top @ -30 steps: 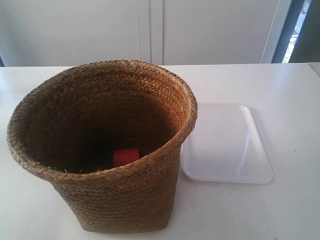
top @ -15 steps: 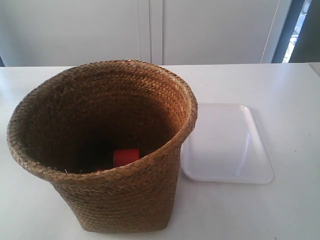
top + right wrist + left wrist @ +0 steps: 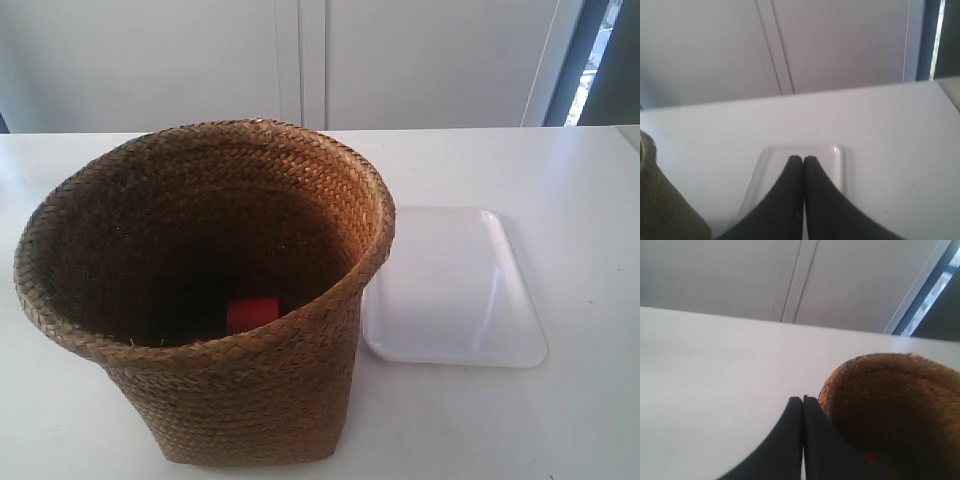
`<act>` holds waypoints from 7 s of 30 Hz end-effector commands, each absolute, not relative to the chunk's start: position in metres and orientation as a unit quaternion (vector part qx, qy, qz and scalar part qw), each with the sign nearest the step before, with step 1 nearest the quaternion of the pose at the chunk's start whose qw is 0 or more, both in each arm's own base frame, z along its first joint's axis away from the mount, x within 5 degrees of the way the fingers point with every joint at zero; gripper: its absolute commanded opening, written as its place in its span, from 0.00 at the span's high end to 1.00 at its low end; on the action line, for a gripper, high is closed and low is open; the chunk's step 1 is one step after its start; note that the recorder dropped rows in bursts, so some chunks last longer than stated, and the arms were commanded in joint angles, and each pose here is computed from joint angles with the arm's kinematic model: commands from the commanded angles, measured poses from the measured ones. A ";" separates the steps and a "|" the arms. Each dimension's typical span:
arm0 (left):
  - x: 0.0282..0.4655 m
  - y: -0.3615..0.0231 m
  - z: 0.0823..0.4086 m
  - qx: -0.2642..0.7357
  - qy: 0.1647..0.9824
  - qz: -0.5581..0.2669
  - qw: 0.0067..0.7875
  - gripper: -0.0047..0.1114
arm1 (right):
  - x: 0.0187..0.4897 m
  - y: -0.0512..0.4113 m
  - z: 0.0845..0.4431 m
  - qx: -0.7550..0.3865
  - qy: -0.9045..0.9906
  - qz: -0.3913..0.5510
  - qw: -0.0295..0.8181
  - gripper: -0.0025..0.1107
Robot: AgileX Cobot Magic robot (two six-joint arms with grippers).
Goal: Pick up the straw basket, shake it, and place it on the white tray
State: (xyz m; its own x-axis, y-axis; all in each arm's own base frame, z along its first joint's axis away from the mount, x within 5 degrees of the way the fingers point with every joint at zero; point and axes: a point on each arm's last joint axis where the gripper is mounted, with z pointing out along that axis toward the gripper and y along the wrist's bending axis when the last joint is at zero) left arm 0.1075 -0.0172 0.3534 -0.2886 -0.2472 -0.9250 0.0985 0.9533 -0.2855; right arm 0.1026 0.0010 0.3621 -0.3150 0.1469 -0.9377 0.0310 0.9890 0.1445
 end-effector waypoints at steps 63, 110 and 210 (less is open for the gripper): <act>0.263 -0.046 0.371 0.118 0.958 -0.145 0.217 0.50 | 0.302 0.045 0.374 -0.031 0.907 0.306 0.286 0.34; 0.259 -0.050 0.351 0.146 0.967 -0.168 0.126 0.36 | 0.296 0.127 0.341 -0.145 0.945 0.182 0.229 0.24; 0.290 -0.065 0.316 0.157 0.951 -0.247 0.104 0.96 | 0.316 0.139 0.301 -0.088 0.963 0.209 0.147 0.98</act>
State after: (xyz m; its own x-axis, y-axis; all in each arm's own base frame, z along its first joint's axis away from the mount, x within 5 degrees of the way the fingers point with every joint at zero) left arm 0.2920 -0.0620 0.3151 -0.9277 0.2554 -0.2723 0.3508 0.8461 -0.4014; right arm 0.3180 0.1388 0.2988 -0.9361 -0.1148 -0.3323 -0.2388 0.9014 0.3612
